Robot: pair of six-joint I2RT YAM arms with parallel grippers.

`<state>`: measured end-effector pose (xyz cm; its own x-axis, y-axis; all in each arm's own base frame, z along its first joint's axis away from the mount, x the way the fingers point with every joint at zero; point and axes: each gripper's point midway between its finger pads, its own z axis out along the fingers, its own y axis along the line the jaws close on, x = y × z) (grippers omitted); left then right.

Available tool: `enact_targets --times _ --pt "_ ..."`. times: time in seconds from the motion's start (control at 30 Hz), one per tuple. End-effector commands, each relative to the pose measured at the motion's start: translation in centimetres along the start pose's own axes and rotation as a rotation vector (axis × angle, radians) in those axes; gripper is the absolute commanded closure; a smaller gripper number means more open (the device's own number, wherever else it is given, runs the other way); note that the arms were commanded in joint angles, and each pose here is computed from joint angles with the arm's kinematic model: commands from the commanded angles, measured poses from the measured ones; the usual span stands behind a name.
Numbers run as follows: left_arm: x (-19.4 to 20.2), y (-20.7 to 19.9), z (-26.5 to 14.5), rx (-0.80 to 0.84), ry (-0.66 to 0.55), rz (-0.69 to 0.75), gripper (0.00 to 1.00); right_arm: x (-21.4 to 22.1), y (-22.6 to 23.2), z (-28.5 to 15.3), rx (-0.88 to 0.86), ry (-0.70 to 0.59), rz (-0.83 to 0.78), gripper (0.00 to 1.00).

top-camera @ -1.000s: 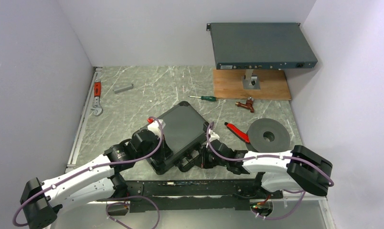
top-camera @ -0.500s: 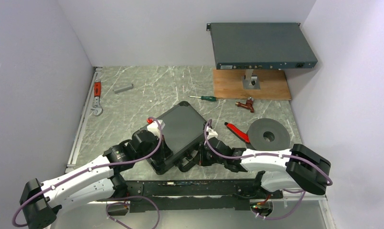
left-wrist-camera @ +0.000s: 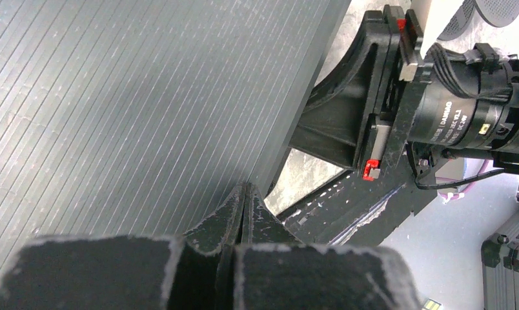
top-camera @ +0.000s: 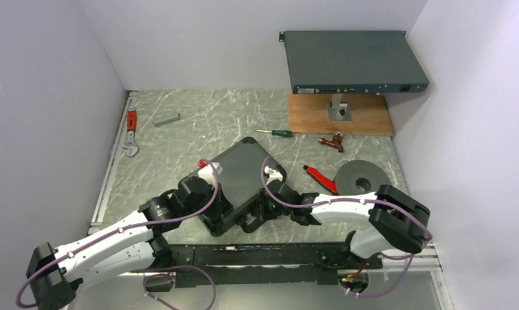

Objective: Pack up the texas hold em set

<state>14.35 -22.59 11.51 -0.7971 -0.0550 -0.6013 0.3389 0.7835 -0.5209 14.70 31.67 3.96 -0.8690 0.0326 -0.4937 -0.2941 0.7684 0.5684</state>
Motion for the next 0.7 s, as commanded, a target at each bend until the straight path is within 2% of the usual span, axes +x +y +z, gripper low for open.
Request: enact_targets --times 0.0,0.3,0.67 --pt "7.0 5.4 -1.2 -0.188 0.258 0.022 1.0 -2.6 2.7 1.1 -0.03 -0.039 -0.072 1.0" --pt "7.1 5.5 -1.3 -0.183 0.252 0.013 1.0 -3.7 4.1 1.4 -0.053 -0.051 -0.083 1.0" --pt "7.2 5.5 -1.1 -0.184 0.256 0.017 1.0 -7.9 5.5 0.1 -0.034 -0.167 -0.082 1.0"
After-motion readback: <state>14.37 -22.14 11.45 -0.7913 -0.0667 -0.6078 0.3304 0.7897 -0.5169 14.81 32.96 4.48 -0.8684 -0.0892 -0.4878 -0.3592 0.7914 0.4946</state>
